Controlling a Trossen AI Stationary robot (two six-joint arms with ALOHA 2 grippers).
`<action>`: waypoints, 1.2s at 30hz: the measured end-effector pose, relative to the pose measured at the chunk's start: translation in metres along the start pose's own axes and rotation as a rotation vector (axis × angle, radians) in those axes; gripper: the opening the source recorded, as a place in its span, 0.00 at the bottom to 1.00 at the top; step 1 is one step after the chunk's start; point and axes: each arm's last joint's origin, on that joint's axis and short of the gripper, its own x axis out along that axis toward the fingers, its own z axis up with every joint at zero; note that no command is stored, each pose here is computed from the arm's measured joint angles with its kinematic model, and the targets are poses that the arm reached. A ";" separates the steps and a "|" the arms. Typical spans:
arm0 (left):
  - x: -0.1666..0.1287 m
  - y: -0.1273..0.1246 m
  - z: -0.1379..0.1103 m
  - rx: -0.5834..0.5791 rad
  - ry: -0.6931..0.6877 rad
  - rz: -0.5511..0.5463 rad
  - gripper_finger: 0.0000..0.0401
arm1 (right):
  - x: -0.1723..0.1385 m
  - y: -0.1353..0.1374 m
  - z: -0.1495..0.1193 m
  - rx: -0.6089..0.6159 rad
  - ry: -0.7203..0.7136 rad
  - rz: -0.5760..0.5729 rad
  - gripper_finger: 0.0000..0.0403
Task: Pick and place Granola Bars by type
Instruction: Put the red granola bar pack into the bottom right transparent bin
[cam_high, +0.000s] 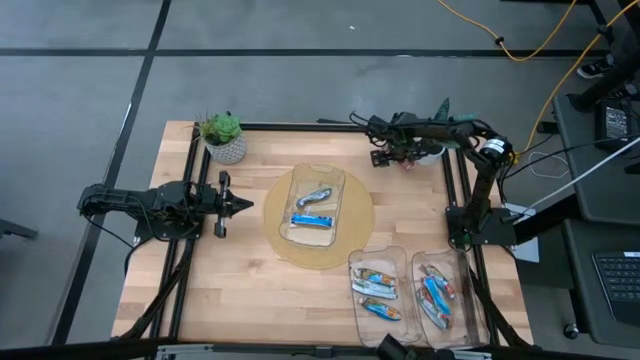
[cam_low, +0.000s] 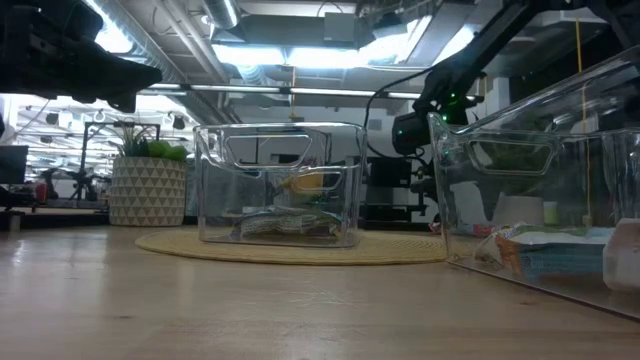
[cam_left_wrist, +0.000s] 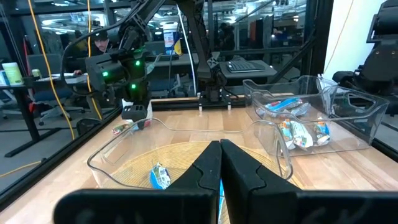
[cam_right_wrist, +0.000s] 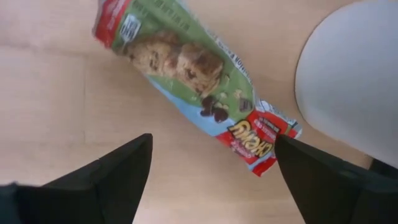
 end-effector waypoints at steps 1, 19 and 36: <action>0.000 0.000 0.000 0.000 0.000 0.000 0.00 | 0.000 0.000 0.001 0.013 -0.002 0.005 0.84; 0.000 0.000 0.000 0.000 0.000 0.000 0.00 | 0.002 -0.003 0.004 0.082 0.071 0.077 0.84; 0.000 0.000 0.000 0.000 0.000 0.000 0.00 | 0.006 0.012 0.003 0.027 0.110 0.108 0.84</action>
